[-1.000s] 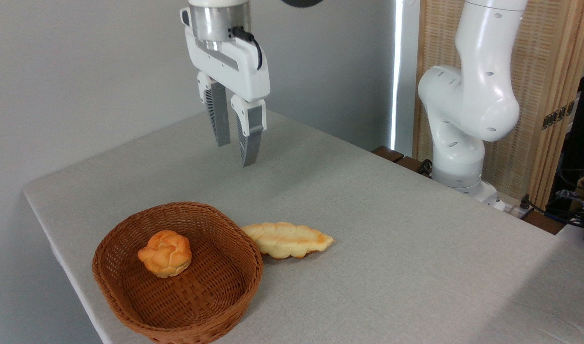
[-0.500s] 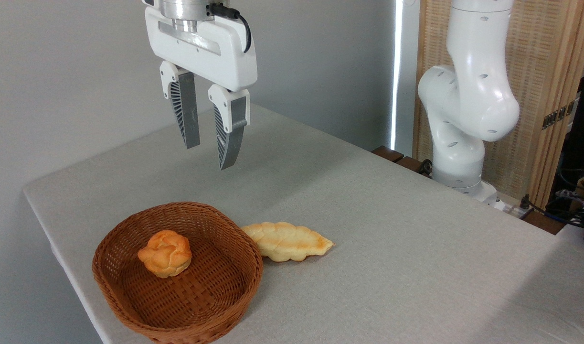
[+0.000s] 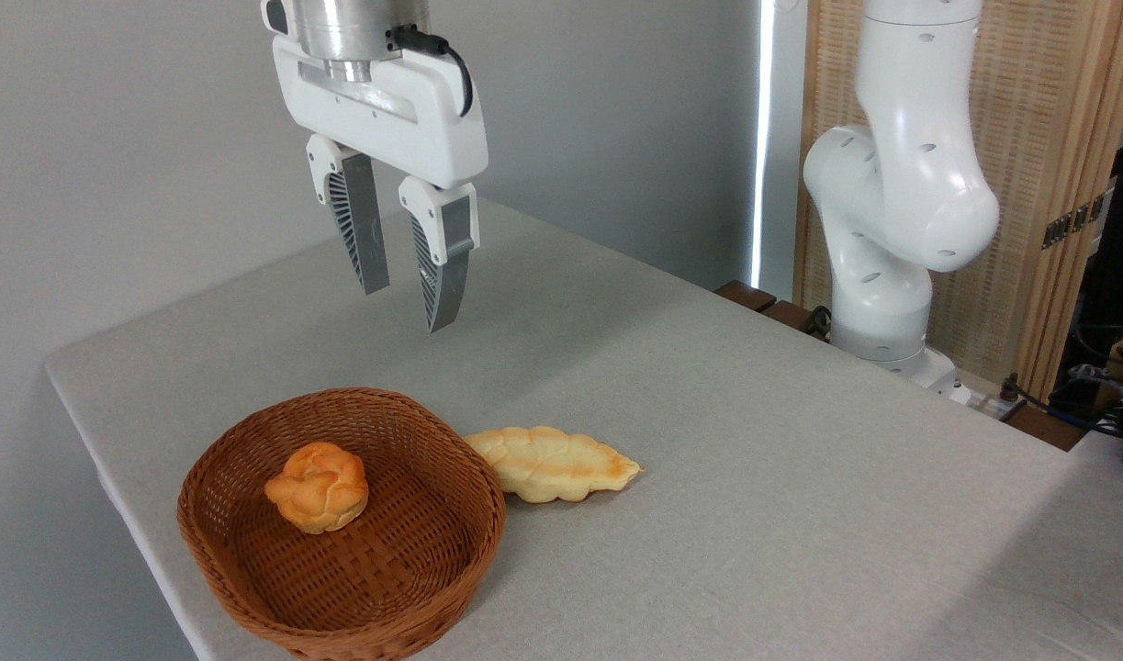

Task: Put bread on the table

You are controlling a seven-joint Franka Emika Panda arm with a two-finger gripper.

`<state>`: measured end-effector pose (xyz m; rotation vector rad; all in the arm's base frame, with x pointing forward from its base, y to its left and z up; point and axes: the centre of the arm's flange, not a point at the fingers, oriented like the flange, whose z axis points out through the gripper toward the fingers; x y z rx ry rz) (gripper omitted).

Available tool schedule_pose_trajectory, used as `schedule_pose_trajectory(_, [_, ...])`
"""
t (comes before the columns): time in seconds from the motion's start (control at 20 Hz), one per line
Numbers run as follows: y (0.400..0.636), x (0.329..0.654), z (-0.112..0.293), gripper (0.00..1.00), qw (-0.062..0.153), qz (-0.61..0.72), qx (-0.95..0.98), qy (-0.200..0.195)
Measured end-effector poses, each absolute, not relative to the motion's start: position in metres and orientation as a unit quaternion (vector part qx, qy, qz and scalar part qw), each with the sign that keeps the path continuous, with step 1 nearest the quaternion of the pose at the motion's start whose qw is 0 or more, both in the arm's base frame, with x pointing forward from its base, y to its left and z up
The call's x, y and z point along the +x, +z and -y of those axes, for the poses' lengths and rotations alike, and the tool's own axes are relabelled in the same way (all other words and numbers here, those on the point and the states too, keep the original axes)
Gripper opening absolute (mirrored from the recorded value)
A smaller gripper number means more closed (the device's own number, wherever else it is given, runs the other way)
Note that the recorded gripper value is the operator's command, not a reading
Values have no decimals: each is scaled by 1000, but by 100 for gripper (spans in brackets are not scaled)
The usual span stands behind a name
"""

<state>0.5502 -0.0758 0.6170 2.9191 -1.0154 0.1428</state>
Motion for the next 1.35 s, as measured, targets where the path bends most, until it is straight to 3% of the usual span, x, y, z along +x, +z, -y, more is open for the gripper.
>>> schedule_pose_trajectory(1.05, [614, 555, 57, 100, 23, 312, 949, 34])
schedule_pose_trajectory(1.35, [610, 557, 59, 100, 28, 313, 949, 12])
